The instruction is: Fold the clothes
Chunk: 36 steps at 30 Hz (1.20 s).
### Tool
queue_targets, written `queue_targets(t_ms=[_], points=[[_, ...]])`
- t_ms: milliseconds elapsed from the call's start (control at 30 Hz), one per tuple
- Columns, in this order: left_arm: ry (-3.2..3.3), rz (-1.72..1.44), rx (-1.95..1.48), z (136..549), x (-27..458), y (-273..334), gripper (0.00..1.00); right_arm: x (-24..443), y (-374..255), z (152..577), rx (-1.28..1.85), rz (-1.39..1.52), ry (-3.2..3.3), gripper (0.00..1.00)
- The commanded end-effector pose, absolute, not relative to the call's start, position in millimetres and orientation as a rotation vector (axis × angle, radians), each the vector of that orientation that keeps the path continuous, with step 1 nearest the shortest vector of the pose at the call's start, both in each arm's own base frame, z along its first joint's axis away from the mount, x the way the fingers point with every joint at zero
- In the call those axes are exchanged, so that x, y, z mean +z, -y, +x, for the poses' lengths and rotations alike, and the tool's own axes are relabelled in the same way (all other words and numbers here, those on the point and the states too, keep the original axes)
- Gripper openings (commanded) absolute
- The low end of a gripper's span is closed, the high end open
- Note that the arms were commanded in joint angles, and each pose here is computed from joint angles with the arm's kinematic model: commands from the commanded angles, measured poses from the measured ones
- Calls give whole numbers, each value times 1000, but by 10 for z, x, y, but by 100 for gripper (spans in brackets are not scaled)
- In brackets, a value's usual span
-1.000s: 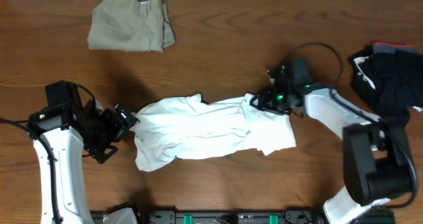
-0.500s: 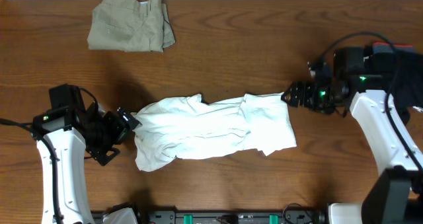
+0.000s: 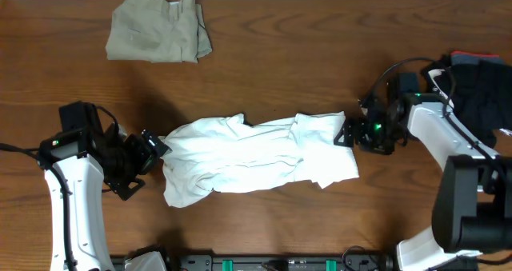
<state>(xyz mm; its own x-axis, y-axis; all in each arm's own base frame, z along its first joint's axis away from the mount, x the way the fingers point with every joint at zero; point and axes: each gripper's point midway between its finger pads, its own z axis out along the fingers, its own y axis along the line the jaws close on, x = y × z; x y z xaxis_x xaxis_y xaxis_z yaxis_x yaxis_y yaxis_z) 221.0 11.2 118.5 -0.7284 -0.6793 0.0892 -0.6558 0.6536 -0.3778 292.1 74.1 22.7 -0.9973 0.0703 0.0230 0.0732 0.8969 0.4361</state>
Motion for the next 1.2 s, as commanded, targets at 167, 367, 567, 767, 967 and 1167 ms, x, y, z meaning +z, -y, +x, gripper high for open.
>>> queue_targets(t_ms=[167,367,567,767,967,1167], points=[[-2814,-1115,-618,2188,1166,-83,98,32,-886,2831,-721,-43,2983,80],[-2814,-1115,-618,2188,1166,-83,98,9,-1043,2824,-761,16,2969,78],[-2814,-1115,-618,2188,1166,-83,98,-3,-1129,2820,-743,76,2979,56],[-2815,-1114,-618,2187,1166,-81,98,-49,-1034,2885,-659,0,3016,31],[-2815,-1115,-618,2187,1166,-82,98,-120,-735,2958,-493,-185,3057,12],[-2815,-1115,-618,2187,1166,-82,98,-145,-387,2992,-418,-357,3061,4]])
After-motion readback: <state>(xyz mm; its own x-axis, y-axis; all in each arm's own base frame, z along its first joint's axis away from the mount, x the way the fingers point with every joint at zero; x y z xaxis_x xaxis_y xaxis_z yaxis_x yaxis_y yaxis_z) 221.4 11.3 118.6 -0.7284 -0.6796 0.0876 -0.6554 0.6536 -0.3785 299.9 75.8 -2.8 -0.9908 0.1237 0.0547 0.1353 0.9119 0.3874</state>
